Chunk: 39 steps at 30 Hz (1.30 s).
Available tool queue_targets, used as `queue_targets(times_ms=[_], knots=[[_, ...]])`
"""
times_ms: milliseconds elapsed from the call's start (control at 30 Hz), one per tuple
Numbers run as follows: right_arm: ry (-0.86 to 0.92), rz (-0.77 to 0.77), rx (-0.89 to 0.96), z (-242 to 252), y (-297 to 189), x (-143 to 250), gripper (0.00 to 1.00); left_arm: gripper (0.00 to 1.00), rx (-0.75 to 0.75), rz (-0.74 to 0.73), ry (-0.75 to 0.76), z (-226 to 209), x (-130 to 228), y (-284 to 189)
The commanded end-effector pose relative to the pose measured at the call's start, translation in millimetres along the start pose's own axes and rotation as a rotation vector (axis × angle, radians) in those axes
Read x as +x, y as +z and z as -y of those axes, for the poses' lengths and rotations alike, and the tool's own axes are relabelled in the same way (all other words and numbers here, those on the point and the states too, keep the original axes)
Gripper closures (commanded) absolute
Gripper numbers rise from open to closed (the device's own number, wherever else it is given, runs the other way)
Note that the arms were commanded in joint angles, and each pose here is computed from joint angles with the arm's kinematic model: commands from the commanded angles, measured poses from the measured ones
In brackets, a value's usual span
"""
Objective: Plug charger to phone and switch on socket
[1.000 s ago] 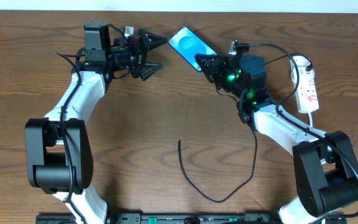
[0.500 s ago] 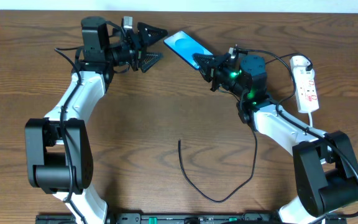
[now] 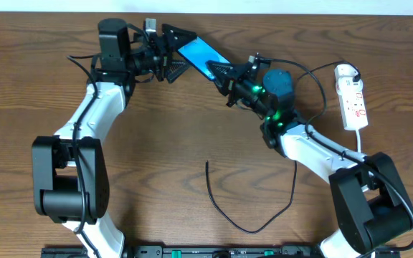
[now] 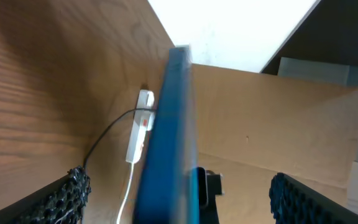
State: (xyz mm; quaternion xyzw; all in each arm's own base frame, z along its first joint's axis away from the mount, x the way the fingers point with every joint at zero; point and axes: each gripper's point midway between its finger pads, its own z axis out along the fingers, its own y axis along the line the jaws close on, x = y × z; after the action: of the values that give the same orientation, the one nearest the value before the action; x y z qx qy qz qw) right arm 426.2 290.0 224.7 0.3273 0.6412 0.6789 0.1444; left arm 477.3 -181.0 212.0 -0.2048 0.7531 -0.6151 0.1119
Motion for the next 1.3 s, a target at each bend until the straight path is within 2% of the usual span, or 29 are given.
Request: queue_targets(times_ms=[0,367,533,700,833,1267], knots=[[-0.011,0.045,-0.071,-20,5,5,0.99,0.07,0.007,0.026,-0.012,11,1,-1],[-0.011,0.054,-0.073,-19,6,6,0.99,0.08,-0.001,0.063,-0.065,9,-5,-1],[-0.010,0.059,-0.074,-19,6,5,0.99,0.17,-0.011,0.107,-0.064,7,-13,-2],[0.025,0.067,-0.077,-20,6,4,0.99,0.18,-0.018,0.138,-0.064,6,-18,-2],[0.027,0.066,-0.077,-20,6,4,0.99,0.23,-0.020,0.145,-0.063,6,-18,-2],[0.032,0.035,-0.068,-16,11,19,0.99,0.23,-0.020,0.145,-0.064,5,-18,-2]])
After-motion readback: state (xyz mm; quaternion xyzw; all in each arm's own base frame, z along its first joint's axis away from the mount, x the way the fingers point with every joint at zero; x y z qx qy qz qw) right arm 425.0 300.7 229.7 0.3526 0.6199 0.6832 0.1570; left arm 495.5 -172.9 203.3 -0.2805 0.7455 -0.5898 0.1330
